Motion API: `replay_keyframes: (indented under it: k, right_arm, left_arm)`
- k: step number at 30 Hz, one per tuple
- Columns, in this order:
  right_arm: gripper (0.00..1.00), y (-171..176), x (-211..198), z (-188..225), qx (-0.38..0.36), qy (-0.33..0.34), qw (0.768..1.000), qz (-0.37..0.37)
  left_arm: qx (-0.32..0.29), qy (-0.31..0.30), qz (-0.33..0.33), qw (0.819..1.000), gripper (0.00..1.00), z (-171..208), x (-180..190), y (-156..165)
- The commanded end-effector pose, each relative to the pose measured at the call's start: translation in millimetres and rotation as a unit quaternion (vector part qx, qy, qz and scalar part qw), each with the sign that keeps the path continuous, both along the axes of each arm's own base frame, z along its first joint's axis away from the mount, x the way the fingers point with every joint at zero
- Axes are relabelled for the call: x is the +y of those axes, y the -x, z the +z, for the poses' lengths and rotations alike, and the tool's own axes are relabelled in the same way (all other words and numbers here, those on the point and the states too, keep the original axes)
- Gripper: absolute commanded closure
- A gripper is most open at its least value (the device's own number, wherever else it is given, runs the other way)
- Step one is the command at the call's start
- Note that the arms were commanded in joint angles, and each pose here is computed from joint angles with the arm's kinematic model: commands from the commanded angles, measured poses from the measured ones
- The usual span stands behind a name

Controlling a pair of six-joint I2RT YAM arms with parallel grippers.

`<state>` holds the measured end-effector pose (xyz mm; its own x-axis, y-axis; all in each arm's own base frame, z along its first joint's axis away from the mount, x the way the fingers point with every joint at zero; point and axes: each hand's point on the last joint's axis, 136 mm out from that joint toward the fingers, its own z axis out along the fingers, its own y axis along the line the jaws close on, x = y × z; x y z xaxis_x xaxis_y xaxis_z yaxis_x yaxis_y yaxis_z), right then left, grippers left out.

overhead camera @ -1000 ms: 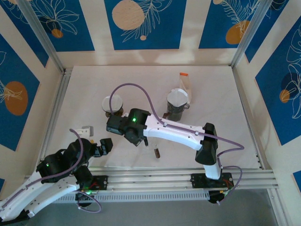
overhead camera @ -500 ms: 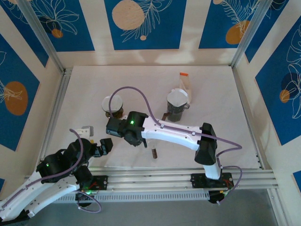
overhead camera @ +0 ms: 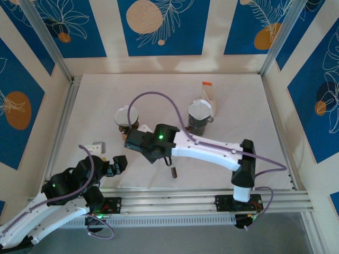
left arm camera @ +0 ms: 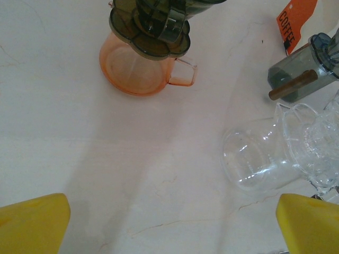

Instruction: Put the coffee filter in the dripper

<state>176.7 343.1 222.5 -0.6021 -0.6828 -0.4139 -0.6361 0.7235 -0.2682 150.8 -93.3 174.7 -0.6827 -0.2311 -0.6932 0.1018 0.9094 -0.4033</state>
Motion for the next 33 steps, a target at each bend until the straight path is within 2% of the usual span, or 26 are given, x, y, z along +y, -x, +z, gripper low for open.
replay_keyframes:
  k: [1,4,9,14,18,26,33]
  right_arm:
    - [0.37,-9,-11,39,-0.056,-0.063,0.996,-0.028]
    - [0.37,-23,-33,58,-0.080,-0.102,0.990,-0.063]
    - [0.44,-61,-94,67,-0.083,-0.162,0.969,-0.167]
    - [0.55,-105,-170,59,-0.083,-0.247,0.921,-0.289]
    - [0.59,-136,-216,40,-0.072,-0.280,0.885,-0.364]
    - [0.60,-204,-269,-12,-0.036,-0.268,0.853,-0.446]
    - [0.56,-256,-289,-45,-0.027,-0.239,0.856,-0.458]
  left_arm:
    - [0.012,0.011,-0.002,1.000,0.00,-7,-6,0]
    - [0.024,0.018,-0.006,1.000,0.00,-16,-12,0]
    - [0.037,0.025,-0.014,0.999,0.00,-25,-22,0]
    - [0.049,0.024,-0.011,0.998,0.00,-32,-24,-1]
    - [0.057,0.028,-0.012,0.998,0.00,-37,-28,-1]
    - [0.075,0.024,-0.011,0.997,0.00,-43,-32,-1]
    - [0.084,0.025,-0.006,0.996,0.00,-48,-34,-1]
